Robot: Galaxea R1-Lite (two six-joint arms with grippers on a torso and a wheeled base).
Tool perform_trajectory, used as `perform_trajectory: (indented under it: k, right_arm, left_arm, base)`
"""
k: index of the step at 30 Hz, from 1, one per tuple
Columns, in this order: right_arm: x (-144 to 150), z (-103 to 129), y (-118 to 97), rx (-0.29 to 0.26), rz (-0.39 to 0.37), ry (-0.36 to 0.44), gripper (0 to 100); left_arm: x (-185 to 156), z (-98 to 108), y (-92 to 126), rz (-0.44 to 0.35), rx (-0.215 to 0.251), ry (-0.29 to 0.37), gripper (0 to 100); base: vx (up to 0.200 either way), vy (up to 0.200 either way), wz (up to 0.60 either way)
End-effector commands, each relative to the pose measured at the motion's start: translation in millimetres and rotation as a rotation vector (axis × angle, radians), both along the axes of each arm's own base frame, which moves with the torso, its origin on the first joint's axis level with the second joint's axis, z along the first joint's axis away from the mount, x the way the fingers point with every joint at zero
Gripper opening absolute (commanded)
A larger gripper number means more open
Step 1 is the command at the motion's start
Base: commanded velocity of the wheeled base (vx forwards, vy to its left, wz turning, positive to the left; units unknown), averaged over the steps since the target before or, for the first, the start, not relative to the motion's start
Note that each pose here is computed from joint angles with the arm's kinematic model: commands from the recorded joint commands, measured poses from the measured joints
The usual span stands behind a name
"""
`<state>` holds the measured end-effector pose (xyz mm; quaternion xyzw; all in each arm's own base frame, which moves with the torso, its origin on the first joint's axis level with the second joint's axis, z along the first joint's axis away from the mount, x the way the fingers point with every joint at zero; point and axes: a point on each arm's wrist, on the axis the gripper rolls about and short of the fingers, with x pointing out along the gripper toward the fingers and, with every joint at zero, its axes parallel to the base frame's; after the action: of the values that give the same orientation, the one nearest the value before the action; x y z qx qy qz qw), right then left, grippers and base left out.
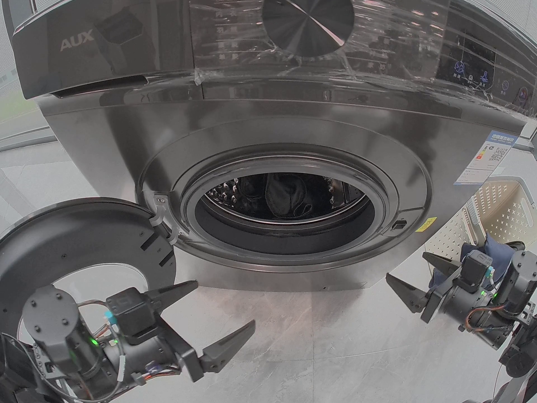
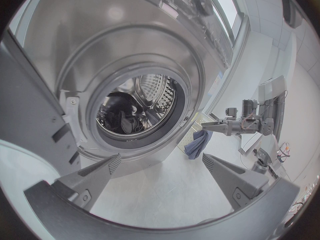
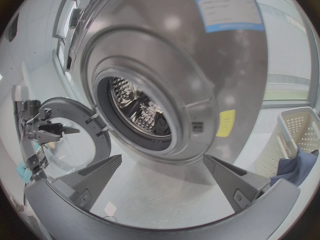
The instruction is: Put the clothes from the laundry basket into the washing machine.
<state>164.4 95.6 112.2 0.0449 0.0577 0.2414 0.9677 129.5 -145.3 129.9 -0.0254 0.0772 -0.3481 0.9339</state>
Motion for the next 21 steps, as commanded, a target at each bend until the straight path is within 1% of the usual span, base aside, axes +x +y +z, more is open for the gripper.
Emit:
perform_trajectory:
  k: [1, 3, 5, 6, 7, 8, 9, 10, 11, 12, 13, 14, 16, 17, 18, 19, 20, 21]
  right_arm:
    - [-7, 11, -30, 0.019, -0.131, -0.026, 100]
    - [-10, 9, -37, 0.003, -0.164, 0.015, 100]
    - [-15, 11, -43, 0.000, -0.181, 0.032, 100]
    - [-20, 13, -45, 0.002, -0.187, 0.031, 100]
    - [-21, 13, -45, 0.002, -0.189, 0.031, 100]
    - [-29, 18, -49, 0.010, -0.195, 0.013, 100]
    - [-35, 21, -51, 0.013, -0.198, 0.002, 100]
    - [-42, 23, -53, 0.014, -0.199, -0.005, 100]
    - [-50, 25, -56, 0.014, -0.199, -0.004, 100]
    - [-52, 25, -57, 0.013, -0.201, -0.006, 100]
    - [-68, 26, -63, 0.009, -0.200, -0.011, 100]
    - [-78, 26, -66, 0.005, -0.198, -0.011, 100]
    - [-93, 24, -72, -0.002, -0.207, -0.007, 100]
    - [-99, 22, -75, -0.006, -0.216, 0.003, 100]
    - [-103, 20, -78, -0.011, -0.236, 0.014, 100]
    - [-103, 20, -78, -0.011, -0.236, 0.014, 100]
    - [-109, 20, -82, -0.014, -0.276, 0.026, 100]
    - [-109, 20, -82, -0.014, -0.282, 0.026, 100]
  left_arm:
    - [-29, 5, 33, 0.001, -0.042, -0.041, 100]
    - [-34, 5, 41, 0.014, -0.050, -0.044, 100]
    - [-36, 8, 47, 0.049, -0.067, -0.058, 100]
    - [-38, 12, 53, 0.074, -0.087, -0.070, 100]
    - [-40, 13, 54, 0.079, -0.094, -0.076, 100]
    - [-48, 20, 65, 0.097, -0.130, -0.115, 100]
    - [-52, 23, 71, 0.109, -0.140, -0.128, 100]
    - [-55, 23, 78, 0.135, -0.137, -0.131, 100]
    - [-58, 21, 85, 0.165, -0.121, -0.125, 100]
    - [-59, 20, 87, 0.173, -0.116, -0.123, 100]
    - [-66, 15, 99, 0.215, -0.081, -0.104, 100]
    - [-73, 12, 107, 0.242, -0.078, -0.099, 100]
    - [-88, 7, 121, 0.285, -0.091, -0.102, 100]
    - [-94, 4, 127, 0.293, -0.095, -0.105, 100]
    - [-103, -1, 132, 0.290, -0.102, -0.109, 100]
    - [-103, -1, 132, 0.290, -0.102, -0.109, 100]
    - [-115, -6, 139, 0.272, -0.117, -0.131, 100]
    - [-117, -7, 139, 0.269, -0.117, -0.132, 100]
  base:
    - [-0.200, 0.000, 0.00]
    - [0.000, 0.000, 0.00]
    - [0.000, 0.000, 0.00]
    - [0.000, 0.000, 0.00]
    - [0.000, 0.000, 0.00]
    - [0.000, 0.000, 0.00]
    - [0.000, 0.000, 0.00]
    - [0.000, 0.000, 0.00]
    - [-0.200, 0.000, 0.00]
    - [-0.200, 0.000, 0.00]
    - [-0.200, 0.000, 0.00]
    - [0.000, 0.000, 0.00]
    - [0.000, 0.000, 0.00]
    - [0.000, 0.000, 0.00]
    - [0.000, 0.000, 0.00]
    - [0.000, 0.000, 0.00]
    - [-0.200, 0.000, 0.00]
    - [-0.200, 0.000, 0.00]
